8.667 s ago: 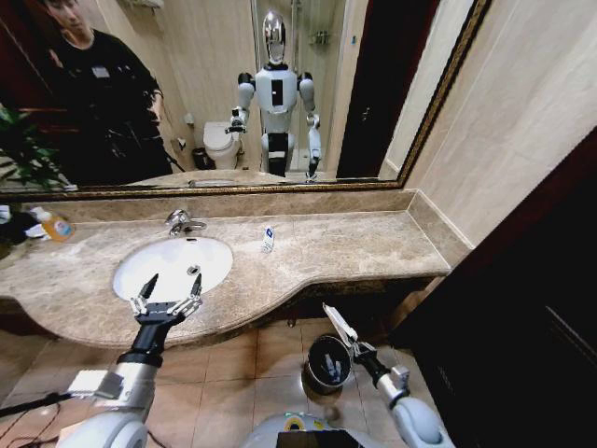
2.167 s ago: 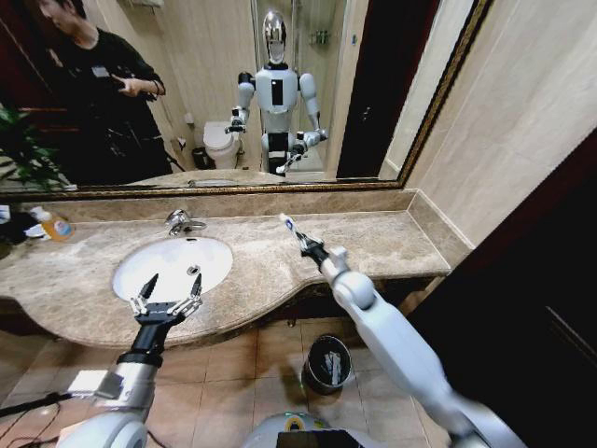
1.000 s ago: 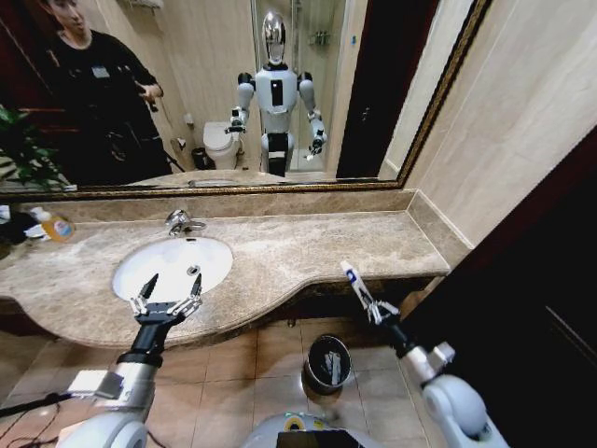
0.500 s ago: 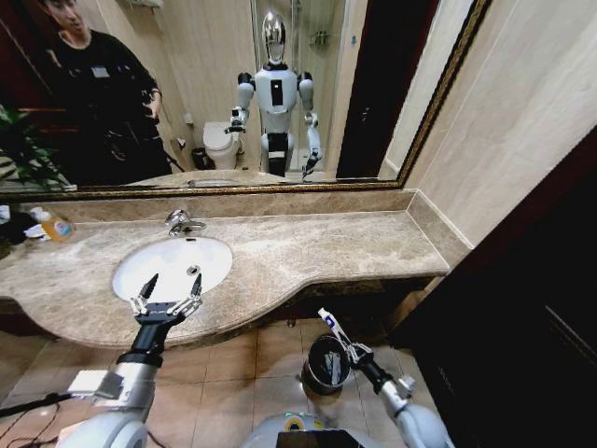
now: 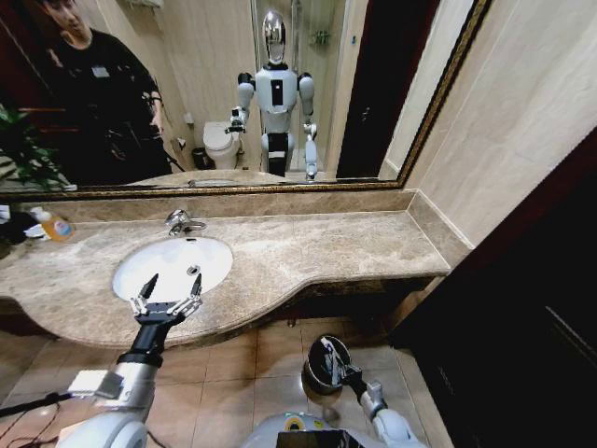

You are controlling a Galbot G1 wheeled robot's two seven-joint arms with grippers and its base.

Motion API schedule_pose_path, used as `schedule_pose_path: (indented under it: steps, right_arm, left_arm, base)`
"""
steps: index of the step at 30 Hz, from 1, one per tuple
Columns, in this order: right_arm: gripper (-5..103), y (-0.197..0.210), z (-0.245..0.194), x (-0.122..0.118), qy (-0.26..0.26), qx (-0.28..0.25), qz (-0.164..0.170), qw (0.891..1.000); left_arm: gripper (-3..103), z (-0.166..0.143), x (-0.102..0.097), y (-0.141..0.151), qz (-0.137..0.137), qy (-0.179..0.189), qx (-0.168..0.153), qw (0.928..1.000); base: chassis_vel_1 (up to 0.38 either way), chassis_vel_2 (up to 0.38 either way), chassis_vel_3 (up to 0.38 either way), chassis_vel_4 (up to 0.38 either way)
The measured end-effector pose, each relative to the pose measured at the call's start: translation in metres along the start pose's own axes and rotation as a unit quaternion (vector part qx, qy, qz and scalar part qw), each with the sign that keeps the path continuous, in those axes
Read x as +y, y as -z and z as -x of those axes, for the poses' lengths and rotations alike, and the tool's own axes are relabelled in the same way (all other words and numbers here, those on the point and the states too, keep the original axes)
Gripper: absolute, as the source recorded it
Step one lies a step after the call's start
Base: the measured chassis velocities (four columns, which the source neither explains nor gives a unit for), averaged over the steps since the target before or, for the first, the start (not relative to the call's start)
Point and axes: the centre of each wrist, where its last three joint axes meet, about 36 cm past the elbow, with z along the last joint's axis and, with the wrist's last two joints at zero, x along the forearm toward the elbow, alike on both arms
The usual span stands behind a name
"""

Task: Pick up the trash from the sink and place it in the trash bin.

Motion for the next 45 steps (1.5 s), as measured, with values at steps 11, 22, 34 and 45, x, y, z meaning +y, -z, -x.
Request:
schedule_pose_path:
  steps: [11,22,34,45]
  right_arm:
    - [0,0.006,0.020,0.007,-0.013,-0.008,-0.007,1.000]
    - [0,0.002,0.016,0.007,-0.019,-0.006,-0.003,1.000]
    - [12,0.001,0.011,0.010,-0.029,-0.006,-0.004,1.000]
    - [51,-0.003,0.008,0.013,-0.032,-0.005,-0.004,0.999]
  left_arm:
    - [100,0.000,0.000,0.000,0.000,0.000,0.000,1.0000]
    - [100,0.000,0.000,0.000,0.000,0.000,0.000,1.0000]
    - [100,0.000,0.000,0.000,0.000,0.000,0.000,1.0000]
    - [100,0.000,0.000,0.000,0.000,0.000,0.000,1.0000]
  base:
    - [0.000,0.000,0.000,0.000]
    - [0.000,0.000,0.000,0.000]
    - [0.000,0.000,0.000,0.000]
    - [0.000,0.000,0.000,0.000]
